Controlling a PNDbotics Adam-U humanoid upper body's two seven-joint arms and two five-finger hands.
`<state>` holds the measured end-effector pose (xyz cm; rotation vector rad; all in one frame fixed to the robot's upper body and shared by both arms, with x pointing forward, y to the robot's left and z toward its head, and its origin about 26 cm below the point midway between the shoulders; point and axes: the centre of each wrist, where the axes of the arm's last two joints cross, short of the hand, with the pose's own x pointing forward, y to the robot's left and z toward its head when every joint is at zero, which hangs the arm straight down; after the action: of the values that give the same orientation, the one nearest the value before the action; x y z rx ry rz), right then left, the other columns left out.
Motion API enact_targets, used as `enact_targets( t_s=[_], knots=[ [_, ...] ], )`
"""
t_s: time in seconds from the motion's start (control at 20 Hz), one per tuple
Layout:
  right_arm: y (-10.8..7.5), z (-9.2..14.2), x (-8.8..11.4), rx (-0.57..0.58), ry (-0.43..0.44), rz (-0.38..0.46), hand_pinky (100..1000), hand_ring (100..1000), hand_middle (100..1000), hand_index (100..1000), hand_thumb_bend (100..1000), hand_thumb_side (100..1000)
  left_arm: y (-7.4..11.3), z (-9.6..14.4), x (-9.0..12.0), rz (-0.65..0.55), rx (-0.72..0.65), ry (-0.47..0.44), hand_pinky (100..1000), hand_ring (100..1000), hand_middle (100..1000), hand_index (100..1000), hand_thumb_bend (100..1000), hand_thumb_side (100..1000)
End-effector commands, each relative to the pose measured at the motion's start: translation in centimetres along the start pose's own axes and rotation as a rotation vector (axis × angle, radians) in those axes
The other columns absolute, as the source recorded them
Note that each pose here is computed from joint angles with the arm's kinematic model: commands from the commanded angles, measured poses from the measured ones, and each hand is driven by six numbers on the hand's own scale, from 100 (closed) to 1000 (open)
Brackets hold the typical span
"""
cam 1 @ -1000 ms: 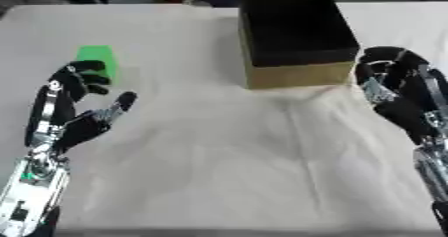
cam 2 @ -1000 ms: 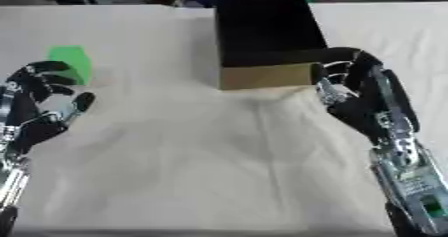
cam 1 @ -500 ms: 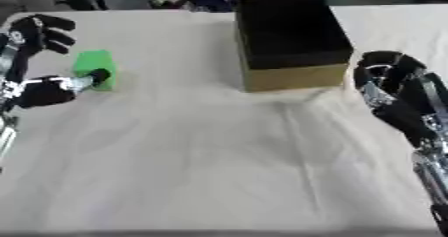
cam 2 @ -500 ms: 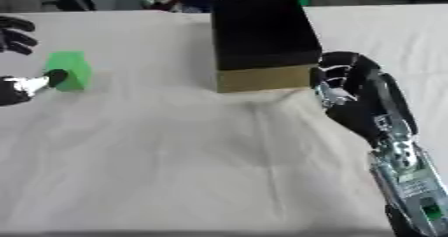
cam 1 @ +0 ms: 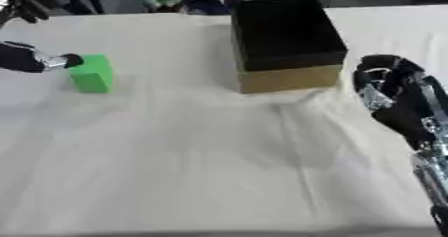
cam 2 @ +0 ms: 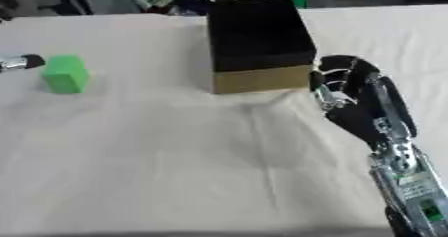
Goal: Pick up objects on the table and place them in the box.
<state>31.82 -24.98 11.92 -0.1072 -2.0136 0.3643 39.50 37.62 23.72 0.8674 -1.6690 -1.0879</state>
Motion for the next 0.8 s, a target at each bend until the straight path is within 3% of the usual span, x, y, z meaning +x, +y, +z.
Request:
enact_targets(
  t_s=[0.05, 0.5, 0.8],
  knots=[
    [-0.5, -0.2, 0.5, 0.010, -0.017, 0.017, 596, 627, 638, 731, 253, 324, 1.4, -0.8, -1.2, -0.087, -0.049, 0.037, 701, 676, 679, 757, 812, 200],
    [-0.4, -0.1, 0.4, 0.018, -0.013, 0.014, 596, 626, 637, 731, 252, 323, -1.1, -4.1, -2.3, -0.197, -0.213, 0.079, 733, 690, 664, 759, 859, 203],
    [-0.3, -0.1, 0.3, 0.020, -0.011, 0.011, 596, 626, 637, 731, 251, 324, -2.3, -5.2, -2.7, -0.254, -0.241, 0.116, 738, 682, 660, 753, 857, 191]
  ],
)
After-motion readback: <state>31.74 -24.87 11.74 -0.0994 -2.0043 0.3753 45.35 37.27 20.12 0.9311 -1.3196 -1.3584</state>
